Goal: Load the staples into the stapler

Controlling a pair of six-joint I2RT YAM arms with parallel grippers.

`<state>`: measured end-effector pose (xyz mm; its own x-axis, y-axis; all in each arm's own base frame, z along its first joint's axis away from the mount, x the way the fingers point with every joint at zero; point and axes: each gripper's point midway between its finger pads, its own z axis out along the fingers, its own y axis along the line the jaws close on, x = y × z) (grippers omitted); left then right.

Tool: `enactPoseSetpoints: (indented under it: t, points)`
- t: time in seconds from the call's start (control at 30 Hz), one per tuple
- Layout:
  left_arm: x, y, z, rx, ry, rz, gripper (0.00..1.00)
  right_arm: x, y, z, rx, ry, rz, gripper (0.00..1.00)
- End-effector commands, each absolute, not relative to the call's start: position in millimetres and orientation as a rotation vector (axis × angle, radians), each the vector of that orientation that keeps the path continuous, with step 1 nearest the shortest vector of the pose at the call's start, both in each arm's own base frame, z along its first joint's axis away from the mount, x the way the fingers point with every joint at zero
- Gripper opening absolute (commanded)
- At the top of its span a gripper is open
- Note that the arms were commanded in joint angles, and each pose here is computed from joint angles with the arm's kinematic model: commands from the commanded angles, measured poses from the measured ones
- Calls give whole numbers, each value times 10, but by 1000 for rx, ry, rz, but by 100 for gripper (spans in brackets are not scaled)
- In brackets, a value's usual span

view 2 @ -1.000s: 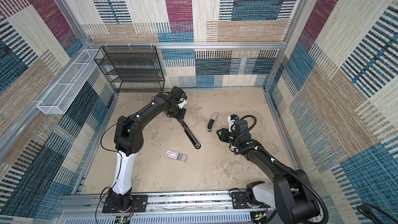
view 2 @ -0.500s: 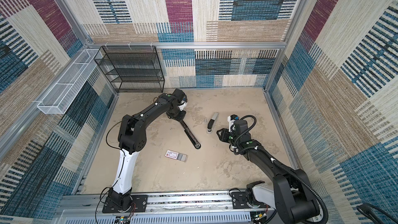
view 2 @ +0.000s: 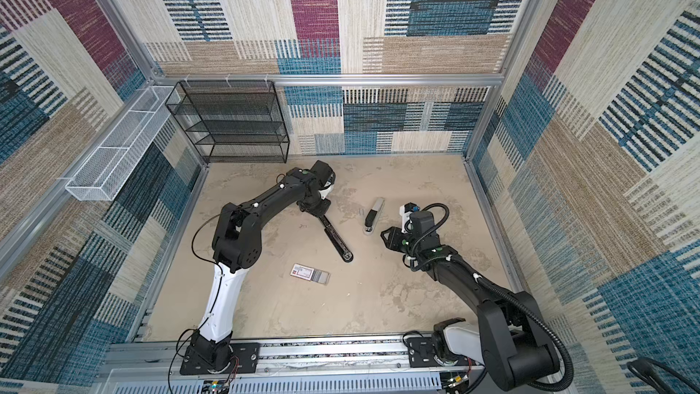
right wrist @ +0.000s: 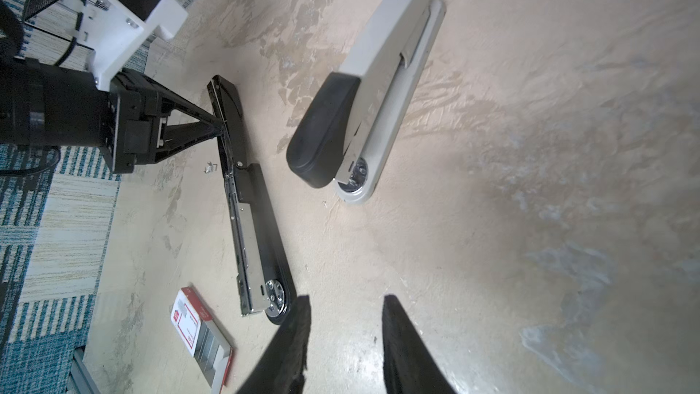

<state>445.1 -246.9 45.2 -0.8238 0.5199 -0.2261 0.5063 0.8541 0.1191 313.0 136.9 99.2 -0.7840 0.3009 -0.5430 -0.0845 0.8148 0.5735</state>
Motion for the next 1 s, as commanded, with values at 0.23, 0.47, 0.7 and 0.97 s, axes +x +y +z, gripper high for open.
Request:
enactPoseSetpoints:
  t: [0.23, 0.47, 0.7, 0.97]
  points:
    - [4206, -2633, 93, 952, 2851, -14, 1, 3141, 1359, 992, 167, 2343, 779, 36]
    - [4240, -2848, 389, 920, 2803, -177, 0, 3144, 1364, 981, 173, 2344, 785, 36]
    - [4350, -3072, 922, 839, 2683, -346, 0, 3122, 1359, 976, 181, 2343, 788, 36]
    - [4393, -3075, 1268, 780, 2615, -359, 0, 3098, 1356, 955, 188, 2342, 796, 36]
